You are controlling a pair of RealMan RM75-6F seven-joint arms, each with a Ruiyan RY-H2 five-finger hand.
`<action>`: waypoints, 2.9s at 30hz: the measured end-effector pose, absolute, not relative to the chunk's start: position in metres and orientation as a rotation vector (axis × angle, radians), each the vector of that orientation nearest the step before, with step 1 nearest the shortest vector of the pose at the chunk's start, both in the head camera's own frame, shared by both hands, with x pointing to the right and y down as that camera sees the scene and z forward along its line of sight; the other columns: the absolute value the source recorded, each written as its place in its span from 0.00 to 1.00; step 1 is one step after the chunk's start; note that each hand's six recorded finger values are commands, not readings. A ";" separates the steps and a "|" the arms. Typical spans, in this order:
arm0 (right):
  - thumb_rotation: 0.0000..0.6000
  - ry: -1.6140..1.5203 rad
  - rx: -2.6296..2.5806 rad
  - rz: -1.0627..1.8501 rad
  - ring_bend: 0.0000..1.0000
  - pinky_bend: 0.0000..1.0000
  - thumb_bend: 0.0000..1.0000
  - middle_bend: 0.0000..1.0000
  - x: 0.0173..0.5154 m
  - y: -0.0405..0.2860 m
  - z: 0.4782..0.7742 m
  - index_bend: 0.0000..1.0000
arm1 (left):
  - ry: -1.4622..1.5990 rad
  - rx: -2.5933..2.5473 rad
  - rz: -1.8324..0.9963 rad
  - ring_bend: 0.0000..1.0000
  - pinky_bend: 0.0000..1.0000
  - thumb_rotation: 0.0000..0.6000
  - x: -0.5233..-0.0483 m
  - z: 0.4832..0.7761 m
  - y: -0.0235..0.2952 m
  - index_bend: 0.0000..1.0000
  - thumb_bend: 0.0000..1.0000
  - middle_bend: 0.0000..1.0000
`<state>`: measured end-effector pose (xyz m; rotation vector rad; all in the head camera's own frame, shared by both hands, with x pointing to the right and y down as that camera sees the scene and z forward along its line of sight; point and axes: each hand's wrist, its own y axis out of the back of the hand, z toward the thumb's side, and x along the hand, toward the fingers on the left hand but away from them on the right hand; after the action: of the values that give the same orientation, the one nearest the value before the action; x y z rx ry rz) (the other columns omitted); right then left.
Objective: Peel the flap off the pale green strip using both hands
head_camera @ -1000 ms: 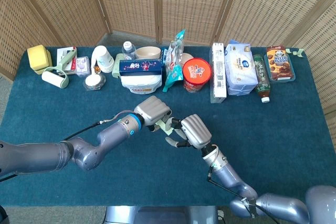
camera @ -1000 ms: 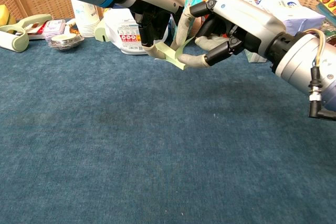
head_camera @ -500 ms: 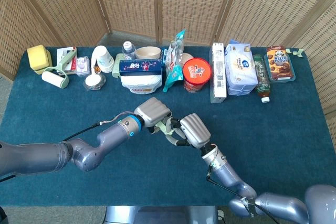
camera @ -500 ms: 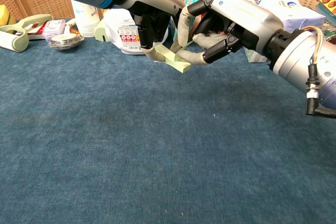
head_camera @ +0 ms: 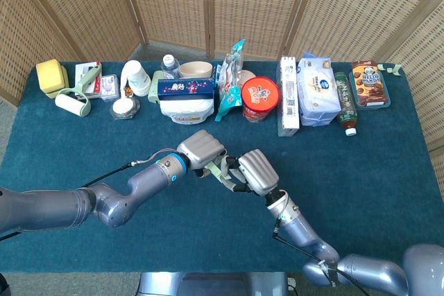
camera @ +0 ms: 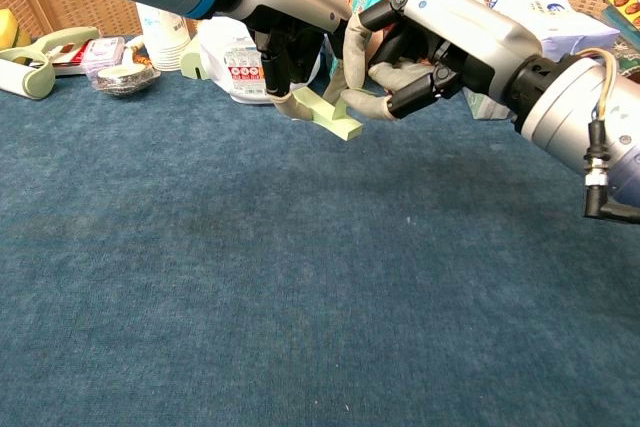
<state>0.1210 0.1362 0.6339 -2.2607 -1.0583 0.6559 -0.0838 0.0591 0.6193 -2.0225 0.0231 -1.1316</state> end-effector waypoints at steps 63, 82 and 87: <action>1.00 -1.115 -2.187 0.774 0.96 0.81 0.50 1.00 0.186 0.128 0.638 0.76 | 0.114 -2.022 -1.220 1.00 1.00 1.00 -0.142 0.628 0.055 0.61 0.37 1.00; 1.00 -1.013 -2.134 0.991 0.47 0.54 0.50 0.55 0.261 0.146 0.651 0.23 | 0.170 -2.017 -1.191 0.94 1.00 0.84 -0.146 0.629 0.060 0.50 0.37 0.92; 1.00 -1.021 -2.136 0.998 0.38 0.51 0.50 0.46 0.267 0.149 0.649 0.14 | 0.185 -2.006 -1.181 0.85 0.99 0.72 -0.146 0.627 0.060 0.45 0.37 0.82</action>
<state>0.2672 0.1490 0.6495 -2.1359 -1.0213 0.9985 -0.1460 0.0600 0.6274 -2.0057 0.1847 -1.1813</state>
